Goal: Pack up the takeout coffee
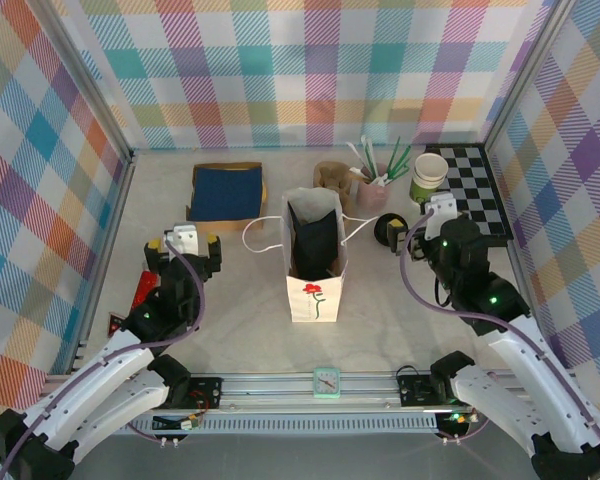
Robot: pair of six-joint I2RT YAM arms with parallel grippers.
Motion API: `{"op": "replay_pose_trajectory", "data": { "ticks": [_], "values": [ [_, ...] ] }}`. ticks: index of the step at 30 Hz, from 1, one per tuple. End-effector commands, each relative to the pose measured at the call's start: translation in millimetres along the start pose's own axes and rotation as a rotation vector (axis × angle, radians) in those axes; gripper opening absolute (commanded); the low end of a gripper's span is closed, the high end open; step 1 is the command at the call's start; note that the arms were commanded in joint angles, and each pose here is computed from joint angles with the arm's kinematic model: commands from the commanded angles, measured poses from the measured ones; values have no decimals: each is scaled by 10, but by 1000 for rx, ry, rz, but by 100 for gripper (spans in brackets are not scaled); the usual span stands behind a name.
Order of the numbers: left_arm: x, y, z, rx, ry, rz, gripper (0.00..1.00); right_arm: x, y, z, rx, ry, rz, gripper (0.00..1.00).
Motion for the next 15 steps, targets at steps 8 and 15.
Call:
{"op": "replay_pose_trajectory", "data": {
  "ticks": [8, 15],
  "values": [
    [206, -64, 119, -35, -5, -50, 100, 289, -105, 185, 64, 13, 94, 99],
    [326, -87, 157, -47, 19, -14, 100, 511, -145, 272, 92, 55, 112, 99]
  ]
}}
Point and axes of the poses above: each hand's point on the last joint's axis, 136 mm out from that joint toward the fingers, its own z axis out along the fingers, its own y axis along the line the jaws close on, x = y × z, the point moved 8 cm from there along -z, back along the fingers, and after that the axes turned 2 degrees about -z, right-handed, at the moved point
